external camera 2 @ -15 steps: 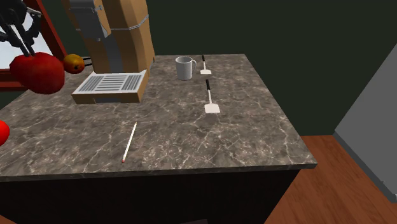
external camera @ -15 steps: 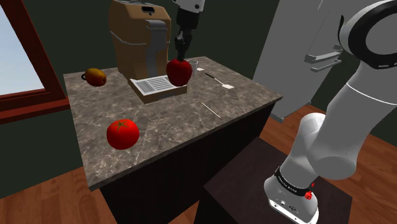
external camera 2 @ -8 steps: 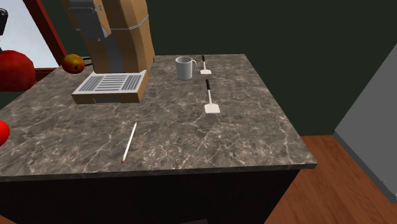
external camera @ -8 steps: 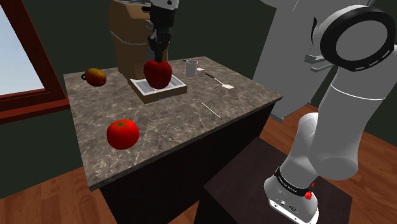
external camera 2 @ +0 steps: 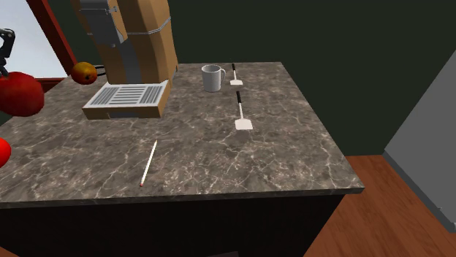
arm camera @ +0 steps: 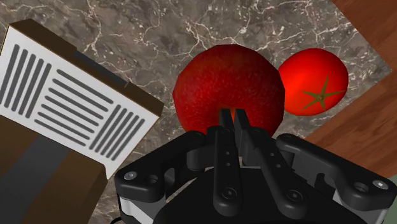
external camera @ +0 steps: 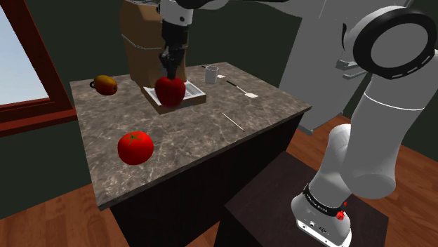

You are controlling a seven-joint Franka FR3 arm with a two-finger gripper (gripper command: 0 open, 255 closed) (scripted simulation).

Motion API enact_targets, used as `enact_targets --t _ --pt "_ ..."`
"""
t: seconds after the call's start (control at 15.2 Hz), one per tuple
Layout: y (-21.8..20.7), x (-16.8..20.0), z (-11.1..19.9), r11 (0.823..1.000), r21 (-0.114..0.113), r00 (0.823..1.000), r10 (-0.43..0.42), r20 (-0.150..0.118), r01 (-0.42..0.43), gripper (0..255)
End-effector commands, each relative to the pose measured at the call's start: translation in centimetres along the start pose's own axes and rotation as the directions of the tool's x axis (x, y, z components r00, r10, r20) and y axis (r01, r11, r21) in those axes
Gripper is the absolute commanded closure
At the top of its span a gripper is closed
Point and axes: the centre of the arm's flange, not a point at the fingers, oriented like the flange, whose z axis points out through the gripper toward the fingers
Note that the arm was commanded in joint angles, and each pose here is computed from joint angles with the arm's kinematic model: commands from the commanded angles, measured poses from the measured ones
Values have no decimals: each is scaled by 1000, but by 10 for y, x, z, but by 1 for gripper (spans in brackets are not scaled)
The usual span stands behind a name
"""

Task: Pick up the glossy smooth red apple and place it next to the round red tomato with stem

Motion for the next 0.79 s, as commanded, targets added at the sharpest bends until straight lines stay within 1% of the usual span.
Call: enact_targets --t 0.0,0.73 --pt "0 -3 11 1000 0 1000 0 -1 0 255" --pt "1 -10 68 1000 0 1000 0 -1 0 255"
